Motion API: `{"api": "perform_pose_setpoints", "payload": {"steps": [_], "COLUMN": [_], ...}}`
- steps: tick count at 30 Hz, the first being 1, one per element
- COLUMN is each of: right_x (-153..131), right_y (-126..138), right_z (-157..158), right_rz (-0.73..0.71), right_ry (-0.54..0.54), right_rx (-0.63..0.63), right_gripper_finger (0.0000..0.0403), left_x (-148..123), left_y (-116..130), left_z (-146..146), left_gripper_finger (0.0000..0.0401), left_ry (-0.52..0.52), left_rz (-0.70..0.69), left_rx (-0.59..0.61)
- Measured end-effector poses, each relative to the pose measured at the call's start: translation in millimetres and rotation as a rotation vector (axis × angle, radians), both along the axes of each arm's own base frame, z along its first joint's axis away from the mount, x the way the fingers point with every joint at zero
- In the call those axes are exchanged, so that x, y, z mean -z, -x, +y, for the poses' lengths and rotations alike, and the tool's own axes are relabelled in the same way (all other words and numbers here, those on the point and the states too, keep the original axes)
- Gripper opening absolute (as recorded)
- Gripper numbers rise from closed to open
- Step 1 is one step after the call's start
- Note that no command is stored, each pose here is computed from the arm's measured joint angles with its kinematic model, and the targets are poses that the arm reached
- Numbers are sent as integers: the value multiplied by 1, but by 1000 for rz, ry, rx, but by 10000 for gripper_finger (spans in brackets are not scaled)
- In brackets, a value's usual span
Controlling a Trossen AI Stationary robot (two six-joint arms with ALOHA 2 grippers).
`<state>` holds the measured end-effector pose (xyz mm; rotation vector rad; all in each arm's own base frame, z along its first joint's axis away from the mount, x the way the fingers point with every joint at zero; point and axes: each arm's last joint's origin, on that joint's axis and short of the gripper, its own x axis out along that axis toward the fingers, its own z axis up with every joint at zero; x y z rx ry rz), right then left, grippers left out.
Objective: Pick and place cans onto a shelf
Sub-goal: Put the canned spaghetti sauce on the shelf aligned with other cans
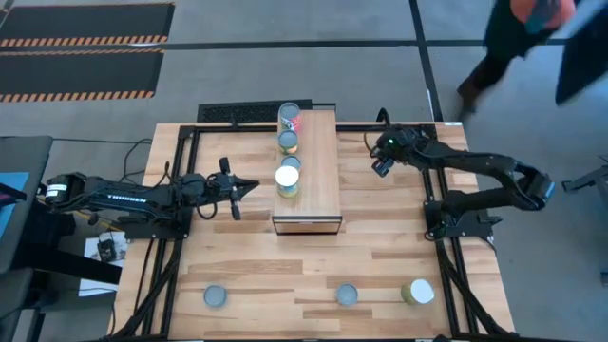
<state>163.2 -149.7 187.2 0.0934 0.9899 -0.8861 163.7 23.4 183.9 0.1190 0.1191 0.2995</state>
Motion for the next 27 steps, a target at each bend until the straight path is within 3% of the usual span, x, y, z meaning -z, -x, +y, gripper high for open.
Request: {"api": "perform_pose_setpoints", "payload": {"steps": [6, 15, 20, 27], "right_x": [8, 6, -18, -86], "right_y": [-5, -13, -18, -29], "right_z": [-13, -16, -1, 17], "right_rz": [100, 137, 137, 44], "right_ry": [-59, -117, -167, -109], "right_rx": [9, -47, -127, -186], "right_gripper_finger": [154, 44, 12, 20], "left_x": [0, 2, 2, 2], "left_y": [0, 0, 0, 0], "left_z": [0, 0, 0, 0], "left_gripper_finger": [12, 12, 12, 12], "left_ry": [-3, -8, -8, -7], "left_rz": [1, 21, 23, 23], "left_rx": [0, 1, 2, 2]}}
